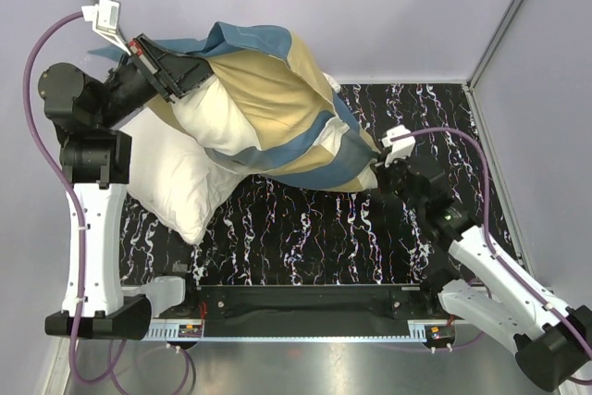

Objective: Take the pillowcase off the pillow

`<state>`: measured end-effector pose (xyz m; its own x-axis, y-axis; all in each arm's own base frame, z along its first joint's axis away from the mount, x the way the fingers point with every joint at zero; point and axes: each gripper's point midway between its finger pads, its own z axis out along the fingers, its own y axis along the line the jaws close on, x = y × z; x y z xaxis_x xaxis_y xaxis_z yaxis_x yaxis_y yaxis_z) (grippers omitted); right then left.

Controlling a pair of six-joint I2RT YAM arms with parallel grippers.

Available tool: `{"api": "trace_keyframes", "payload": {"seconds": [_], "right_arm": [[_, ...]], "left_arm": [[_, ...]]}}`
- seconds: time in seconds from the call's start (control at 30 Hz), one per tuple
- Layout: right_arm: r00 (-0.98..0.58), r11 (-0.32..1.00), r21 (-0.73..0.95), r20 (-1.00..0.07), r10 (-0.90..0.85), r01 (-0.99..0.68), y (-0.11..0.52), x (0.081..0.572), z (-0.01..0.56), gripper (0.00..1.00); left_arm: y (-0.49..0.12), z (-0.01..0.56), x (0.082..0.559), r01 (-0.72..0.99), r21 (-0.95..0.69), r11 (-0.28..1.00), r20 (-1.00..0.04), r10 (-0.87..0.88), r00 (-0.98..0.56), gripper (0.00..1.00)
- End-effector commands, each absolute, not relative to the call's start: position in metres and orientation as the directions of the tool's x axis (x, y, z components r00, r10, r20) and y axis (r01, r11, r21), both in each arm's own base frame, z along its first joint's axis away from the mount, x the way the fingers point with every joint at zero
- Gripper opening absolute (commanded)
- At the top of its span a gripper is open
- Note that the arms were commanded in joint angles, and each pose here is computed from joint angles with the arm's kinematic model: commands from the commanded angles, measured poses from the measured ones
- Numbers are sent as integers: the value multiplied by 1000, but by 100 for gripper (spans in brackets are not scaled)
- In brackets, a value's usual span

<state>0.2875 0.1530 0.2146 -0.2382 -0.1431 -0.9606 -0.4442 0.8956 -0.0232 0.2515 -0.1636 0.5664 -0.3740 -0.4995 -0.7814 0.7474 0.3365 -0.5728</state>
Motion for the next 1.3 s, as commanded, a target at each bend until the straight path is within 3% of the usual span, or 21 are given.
{"api": "trace_keyframes", "payload": {"seconds": [0.0, 0.13, 0.23, 0.4, 0.6, 0.77, 0.87, 0.97, 1.07, 1.23, 1.27], "right_arm": [[-100, 947, -27, -993, -62, -320, 128, 293, 307, 0], [-53, 982, -53, -997, -64, -183, 95, 284, 365, 0], [-7, 986, -34, -999, -36, -162, 83, 270, 411, 0], [47, 983, 3, -999, 12, -186, 75, 247, 461, 0], [35, 996, -24, -999, -21, -80, 63, 263, 474, 0], [-100, 995, -88, -991, -92, -49, 82, 313, 434, 0], [-193, 996, -13, -981, -30, -87, 91, 349, 393, 0], [-316, 997, 73, -947, 64, -16, 80, 382, 330, 0], [-397, 998, 46, -916, 64, 53, 68, 404, 286, 0], [-432, 996, 13, -901, 50, 87, 65, 428, 262, 0], [-423, 996, 14, -905, 51, 89, 65, 433, 267, 5]], "left_arm": [[-155, 585, 224, 787, -460, 410, -829, -516, -216, 0], [-136, 540, 243, 666, -465, 583, -852, -498, -160, 0], [-135, 488, 247, 596, -507, 623, -850, -478, -224, 0], [-135, 450, 231, 545, -492, 679, -868, -428, -250, 0], [-139, 389, 253, 479, -536, 695, -838, -373, -398, 0], [-140, 345, 275, 421, -547, 723, -811, -333, -481, 0], [-130, 329, 283, 370, -504, 780, -816, -290, -499, 0], [-120, 311, 289, 329, -432, 840, -813, -205, -545, 0], [-112, 293, 294, 309, -373, 875, -804, -139, -579, 0], [-120, 288, 304, 326, -387, 863, -794, -132, -593, 0], [-120, 290, 305, 327, -388, 862, -795, -134, -591, 0]]}}
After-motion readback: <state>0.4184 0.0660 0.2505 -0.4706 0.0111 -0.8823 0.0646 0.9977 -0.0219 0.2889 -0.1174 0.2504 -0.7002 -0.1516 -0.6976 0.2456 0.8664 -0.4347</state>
